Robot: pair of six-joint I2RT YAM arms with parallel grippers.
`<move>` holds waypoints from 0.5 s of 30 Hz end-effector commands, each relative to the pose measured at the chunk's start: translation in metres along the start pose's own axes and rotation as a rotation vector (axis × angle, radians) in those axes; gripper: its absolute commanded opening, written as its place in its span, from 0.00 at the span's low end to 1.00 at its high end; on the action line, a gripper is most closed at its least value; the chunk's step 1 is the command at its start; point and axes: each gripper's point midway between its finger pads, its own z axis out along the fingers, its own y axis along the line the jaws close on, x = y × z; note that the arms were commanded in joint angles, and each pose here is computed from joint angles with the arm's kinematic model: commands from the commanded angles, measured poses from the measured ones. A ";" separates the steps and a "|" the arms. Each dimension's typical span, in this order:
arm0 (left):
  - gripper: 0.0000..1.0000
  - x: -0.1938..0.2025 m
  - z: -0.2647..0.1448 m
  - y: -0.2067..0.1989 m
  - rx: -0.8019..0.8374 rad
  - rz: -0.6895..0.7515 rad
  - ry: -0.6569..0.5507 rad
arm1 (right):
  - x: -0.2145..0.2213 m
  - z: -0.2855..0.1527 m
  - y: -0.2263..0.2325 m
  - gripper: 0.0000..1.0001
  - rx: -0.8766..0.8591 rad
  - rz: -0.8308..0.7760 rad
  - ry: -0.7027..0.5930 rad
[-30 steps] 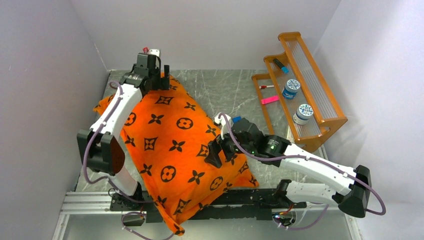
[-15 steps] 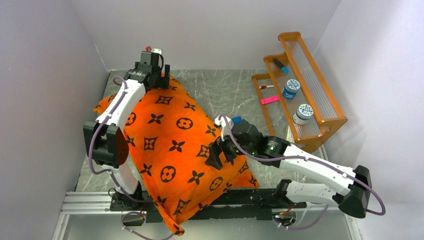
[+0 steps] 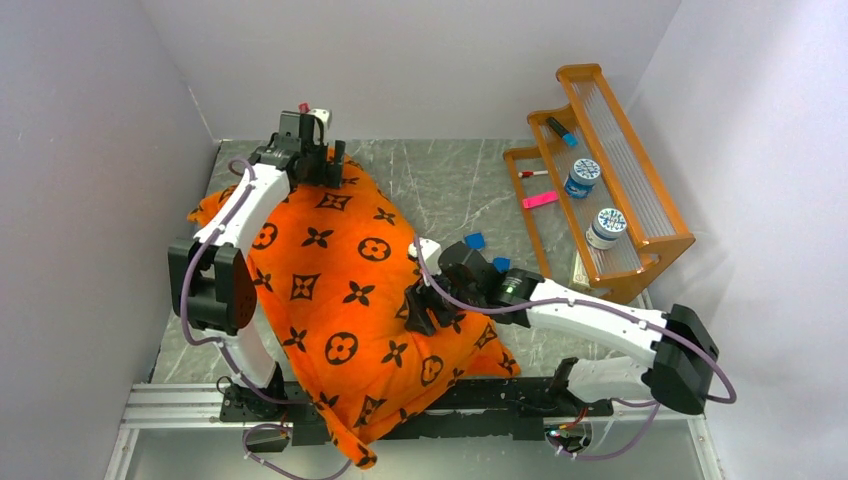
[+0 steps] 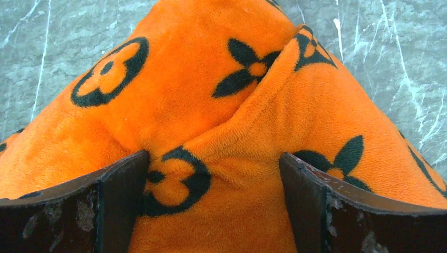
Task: Remove the pillowcase from the pillow
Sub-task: Adjust the pillow at the center of the board.
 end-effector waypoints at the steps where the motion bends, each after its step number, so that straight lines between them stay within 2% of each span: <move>1: 0.97 0.028 -0.010 -0.009 0.057 0.023 0.074 | 0.033 0.015 -0.015 0.57 0.053 -0.018 0.154; 2: 0.97 0.029 -0.011 -0.005 0.036 0.023 0.072 | 0.028 0.015 -0.019 0.48 0.073 -0.036 0.152; 5: 0.97 0.032 -0.015 0.003 -0.010 0.022 0.069 | 0.004 0.010 -0.031 0.13 0.166 -0.089 0.121; 6: 0.97 0.031 -0.017 0.004 -0.012 0.021 0.062 | -0.005 0.007 -0.037 0.05 0.214 -0.105 0.102; 8: 0.97 0.024 -0.026 0.003 0.002 0.013 0.029 | -0.027 -0.003 -0.053 0.00 0.330 -0.138 0.051; 15: 0.97 -0.005 -0.069 0.024 -0.039 -0.066 -0.116 | -0.104 -0.052 -0.087 0.00 0.650 -0.251 -0.153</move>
